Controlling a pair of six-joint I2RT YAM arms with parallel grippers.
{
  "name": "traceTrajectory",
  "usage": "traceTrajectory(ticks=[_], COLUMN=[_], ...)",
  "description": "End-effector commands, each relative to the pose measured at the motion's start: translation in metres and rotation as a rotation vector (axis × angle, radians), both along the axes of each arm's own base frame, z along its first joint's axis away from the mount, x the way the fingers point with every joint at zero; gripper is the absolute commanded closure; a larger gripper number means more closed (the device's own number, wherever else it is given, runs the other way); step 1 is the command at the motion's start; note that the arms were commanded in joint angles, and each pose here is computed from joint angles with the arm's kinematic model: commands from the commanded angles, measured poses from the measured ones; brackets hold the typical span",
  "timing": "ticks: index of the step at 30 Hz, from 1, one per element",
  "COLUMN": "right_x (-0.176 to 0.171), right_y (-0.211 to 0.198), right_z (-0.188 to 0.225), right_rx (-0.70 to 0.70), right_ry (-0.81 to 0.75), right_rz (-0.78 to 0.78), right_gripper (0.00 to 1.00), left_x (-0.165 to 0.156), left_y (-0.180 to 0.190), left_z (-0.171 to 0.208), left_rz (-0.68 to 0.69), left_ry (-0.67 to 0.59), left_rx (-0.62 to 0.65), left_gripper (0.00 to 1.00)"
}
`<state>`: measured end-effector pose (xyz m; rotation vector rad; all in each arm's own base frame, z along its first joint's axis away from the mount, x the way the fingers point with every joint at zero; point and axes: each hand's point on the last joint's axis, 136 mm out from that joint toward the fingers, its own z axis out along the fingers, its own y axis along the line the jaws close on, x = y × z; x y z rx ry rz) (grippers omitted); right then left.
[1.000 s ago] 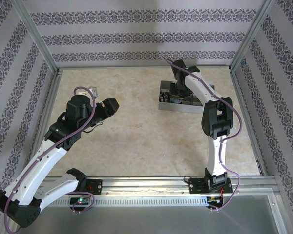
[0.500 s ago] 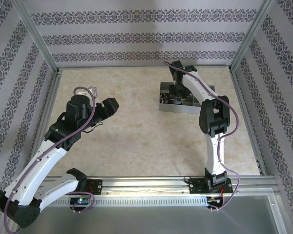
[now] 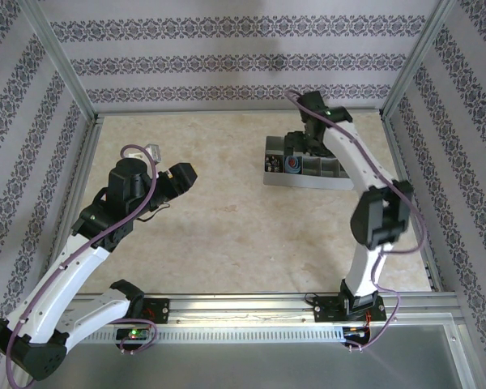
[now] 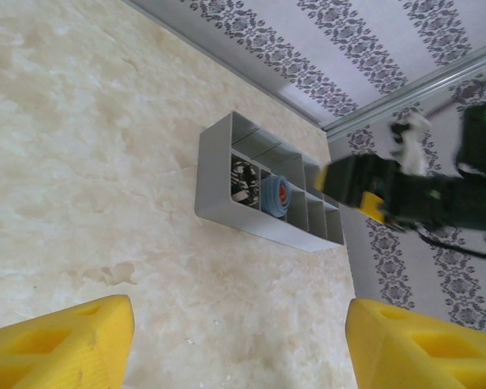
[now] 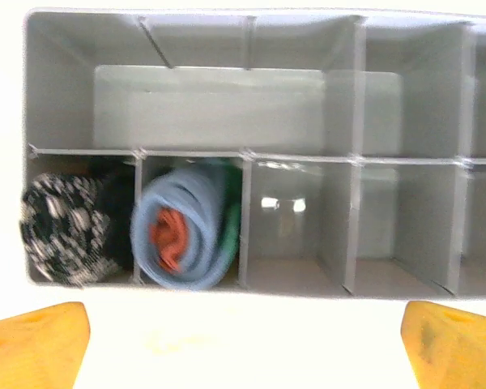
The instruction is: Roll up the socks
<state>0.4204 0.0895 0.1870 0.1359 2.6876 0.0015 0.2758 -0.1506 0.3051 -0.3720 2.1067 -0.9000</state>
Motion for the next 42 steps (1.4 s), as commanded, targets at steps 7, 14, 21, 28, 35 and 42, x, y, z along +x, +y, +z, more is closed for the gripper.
traceTrajectory(ticks=[7, 14, 21, 28, 35, 42], right_x=[-0.073, -0.128, -0.093, -0.023, -0.036, -0.023], right_y=[-0.076, -0.11, -0.081, -0.076, -0.075, -0.094], right_z=[0.069, -0.03, -0.063, -0.069, -0.079, -0.079], right_rx=[-0.254, -0.327, -0.236, -0.121, -0.092, -0.085], right_ry=[-0.658, -0.772, -0.746, -0.786, -0.876, -0.843], right_rz=[-0.154, -0.165, 0.047, 0.093, 0.113, 0.011], right_gripper=[0.02, 0.02, 0.02, 0.02, 0.02, 0.02], left_x=[-0.007, -0.034, -0.02, -0.005, 0.016, 0.045], left_y=[0.06, 0.168, 0.184, 0.187, 0.198, 0.205], left_z=[-0.027, -0.064, -0.101, -0.133, -0.14, -0.167], left_rz=[0.183, 0.625, 0.605, 0.531, 0.607, 0.599], left_ry=[0.137, 0.269, 0.072, 0.097, -0.081, -0.228], left_rx=[0.206, 0.642, 0.868, 0.985, 0.92, 0.827], left_gripper=[0.01, 0.01, 0.01, 0.01, 0.01, 0.01])
